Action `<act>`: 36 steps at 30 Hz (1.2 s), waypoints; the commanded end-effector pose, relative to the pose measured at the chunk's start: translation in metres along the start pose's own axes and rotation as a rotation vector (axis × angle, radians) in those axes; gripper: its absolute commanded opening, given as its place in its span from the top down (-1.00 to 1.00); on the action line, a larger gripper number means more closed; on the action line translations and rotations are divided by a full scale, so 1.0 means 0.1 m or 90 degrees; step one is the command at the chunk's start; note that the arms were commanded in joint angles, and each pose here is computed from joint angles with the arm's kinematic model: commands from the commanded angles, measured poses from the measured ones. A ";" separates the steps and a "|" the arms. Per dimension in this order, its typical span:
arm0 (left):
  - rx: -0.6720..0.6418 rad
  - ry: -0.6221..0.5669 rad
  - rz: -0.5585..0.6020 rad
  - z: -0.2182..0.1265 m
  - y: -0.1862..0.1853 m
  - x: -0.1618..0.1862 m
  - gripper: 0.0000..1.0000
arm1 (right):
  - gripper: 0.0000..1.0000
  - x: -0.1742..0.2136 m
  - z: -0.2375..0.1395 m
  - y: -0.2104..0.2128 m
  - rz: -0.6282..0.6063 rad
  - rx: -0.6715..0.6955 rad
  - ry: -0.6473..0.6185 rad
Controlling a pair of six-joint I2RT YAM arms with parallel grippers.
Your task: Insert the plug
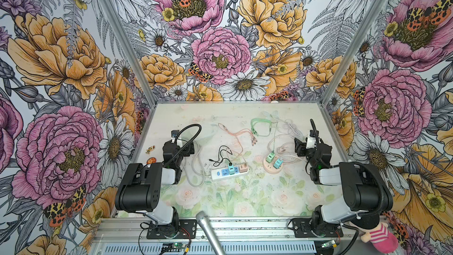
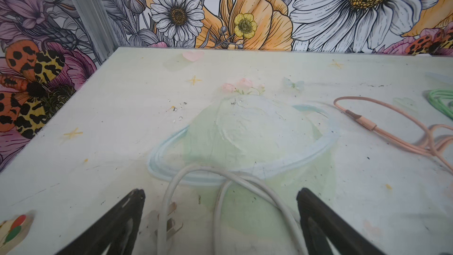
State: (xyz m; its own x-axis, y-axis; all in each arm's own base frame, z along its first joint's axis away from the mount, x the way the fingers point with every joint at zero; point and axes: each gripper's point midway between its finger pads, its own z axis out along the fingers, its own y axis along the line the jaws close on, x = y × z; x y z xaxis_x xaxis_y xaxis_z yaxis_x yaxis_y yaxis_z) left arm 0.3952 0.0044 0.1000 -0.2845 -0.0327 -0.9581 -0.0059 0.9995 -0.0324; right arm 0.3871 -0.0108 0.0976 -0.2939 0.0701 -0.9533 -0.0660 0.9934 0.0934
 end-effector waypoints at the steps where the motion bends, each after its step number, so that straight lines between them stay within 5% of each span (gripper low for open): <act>1: 0.003 -0.059 -0.015 0.03 0.04 -0.31 -0.97 | -0.99 -0.21 0.07 -0.01 -0.018 0.018 -0.035; 36: -0.003 -0.064 -0.022 0.03 0.07 -0.31 -0.97 | -0.99 -0.19 0.11 -0.03 -0.032 0.061 -0.015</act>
